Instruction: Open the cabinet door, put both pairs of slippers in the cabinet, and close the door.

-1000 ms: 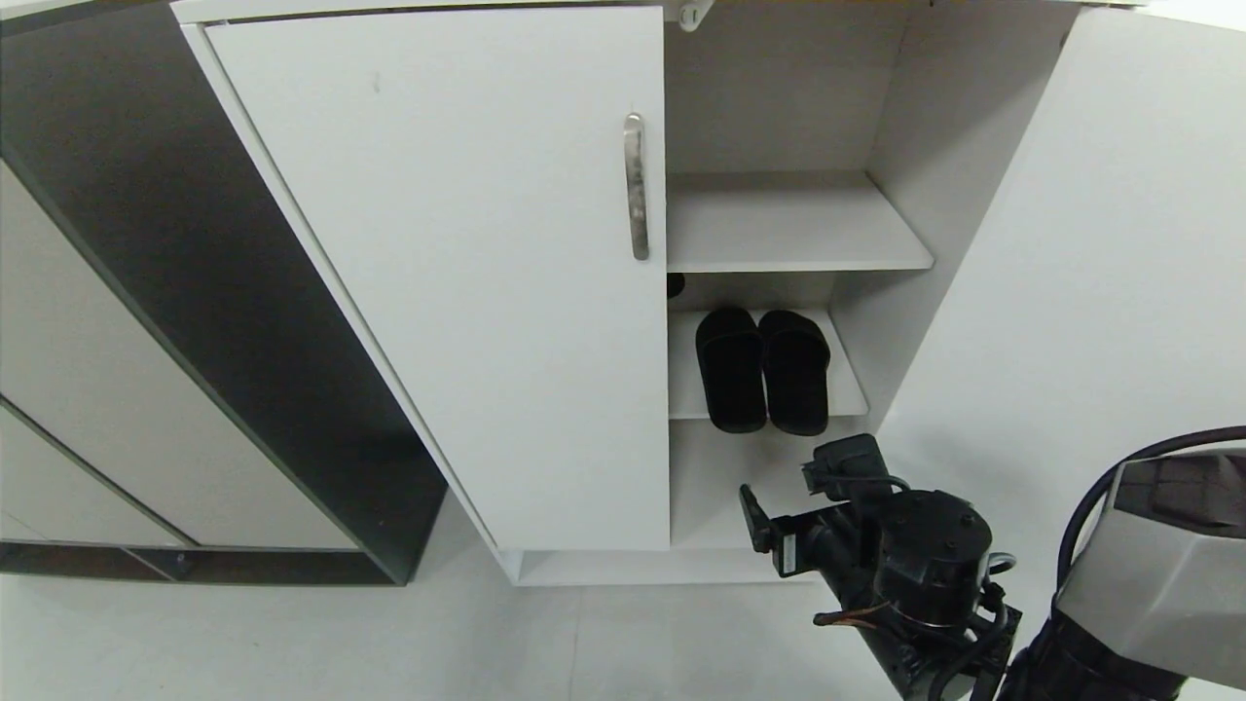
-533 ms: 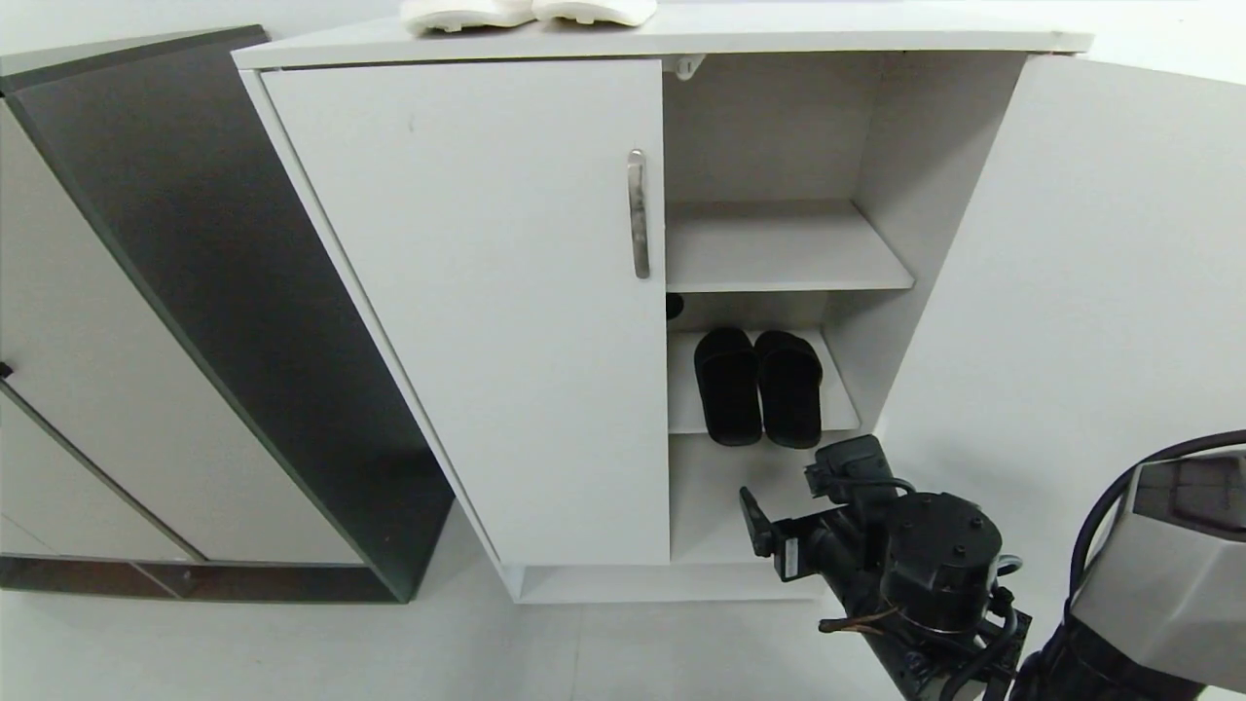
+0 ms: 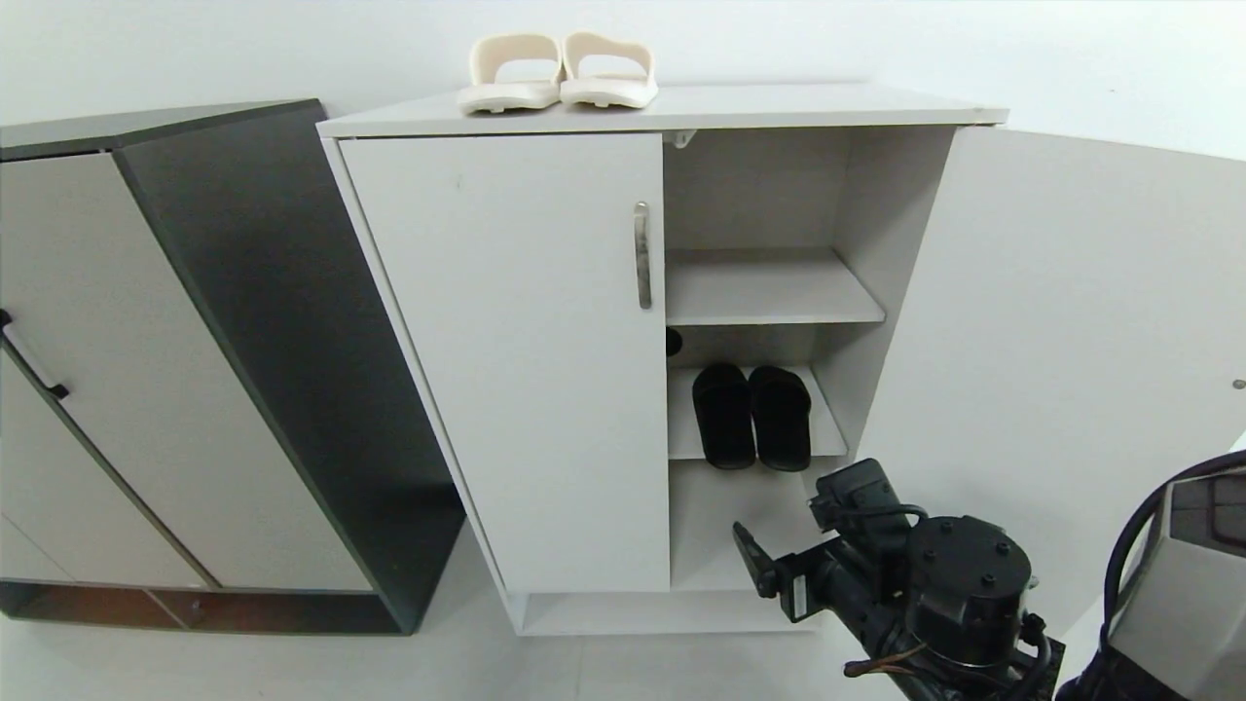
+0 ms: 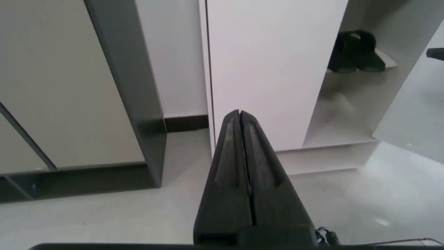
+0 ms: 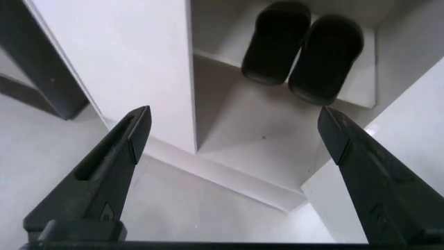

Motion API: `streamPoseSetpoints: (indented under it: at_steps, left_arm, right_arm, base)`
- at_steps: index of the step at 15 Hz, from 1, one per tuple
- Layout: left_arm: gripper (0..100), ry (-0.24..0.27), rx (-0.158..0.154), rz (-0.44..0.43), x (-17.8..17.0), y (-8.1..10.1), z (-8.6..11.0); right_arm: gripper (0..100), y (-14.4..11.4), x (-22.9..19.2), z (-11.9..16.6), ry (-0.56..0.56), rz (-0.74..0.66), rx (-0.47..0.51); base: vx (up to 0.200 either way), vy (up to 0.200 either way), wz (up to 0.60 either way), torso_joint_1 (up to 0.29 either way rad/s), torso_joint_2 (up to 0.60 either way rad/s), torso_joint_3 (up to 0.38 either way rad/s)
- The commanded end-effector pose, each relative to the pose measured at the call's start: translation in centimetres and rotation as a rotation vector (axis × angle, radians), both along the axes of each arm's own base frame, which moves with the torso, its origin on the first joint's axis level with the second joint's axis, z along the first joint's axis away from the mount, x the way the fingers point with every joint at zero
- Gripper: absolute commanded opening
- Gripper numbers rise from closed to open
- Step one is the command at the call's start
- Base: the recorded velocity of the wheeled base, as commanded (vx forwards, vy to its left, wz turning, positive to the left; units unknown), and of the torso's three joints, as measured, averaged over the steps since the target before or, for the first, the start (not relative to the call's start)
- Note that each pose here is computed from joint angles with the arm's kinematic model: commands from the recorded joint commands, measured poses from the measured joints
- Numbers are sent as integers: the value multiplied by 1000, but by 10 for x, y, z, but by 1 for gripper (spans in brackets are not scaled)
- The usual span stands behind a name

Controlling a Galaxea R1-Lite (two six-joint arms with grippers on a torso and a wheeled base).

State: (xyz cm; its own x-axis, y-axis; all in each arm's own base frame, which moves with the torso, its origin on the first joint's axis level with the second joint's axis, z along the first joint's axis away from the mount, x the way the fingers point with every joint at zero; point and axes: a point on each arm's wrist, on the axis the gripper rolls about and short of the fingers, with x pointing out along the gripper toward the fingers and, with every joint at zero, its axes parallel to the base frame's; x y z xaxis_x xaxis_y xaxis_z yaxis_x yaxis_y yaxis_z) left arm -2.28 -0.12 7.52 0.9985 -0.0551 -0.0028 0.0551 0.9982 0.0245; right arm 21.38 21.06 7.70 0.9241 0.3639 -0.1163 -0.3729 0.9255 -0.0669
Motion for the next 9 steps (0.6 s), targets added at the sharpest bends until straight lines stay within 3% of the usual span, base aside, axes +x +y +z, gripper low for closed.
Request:
streamPoseSetpoints:
  at_steps: [1, 8, 9]
  left_arm:
    - [0, 0, 0, 1, 0, 0, 0]
    - [0, 0, 0, 1, 0, 0, 0]
    - [0, 0, 0, 1, 0, 0, 0]
  right_arm:
    - [100, -4, -5, 0, 10, 14, -8]
    - [100, -9, -10, -1, 24, 43, -16]
    - [100, -9, -10, -1, 24, 43, -16]
  base:
    - [0, 0, 0, -2, 2, 198]
    - [0, 0, 0, 0, -1, 34]
    - [0, 200, 0, 2, 2, 2]
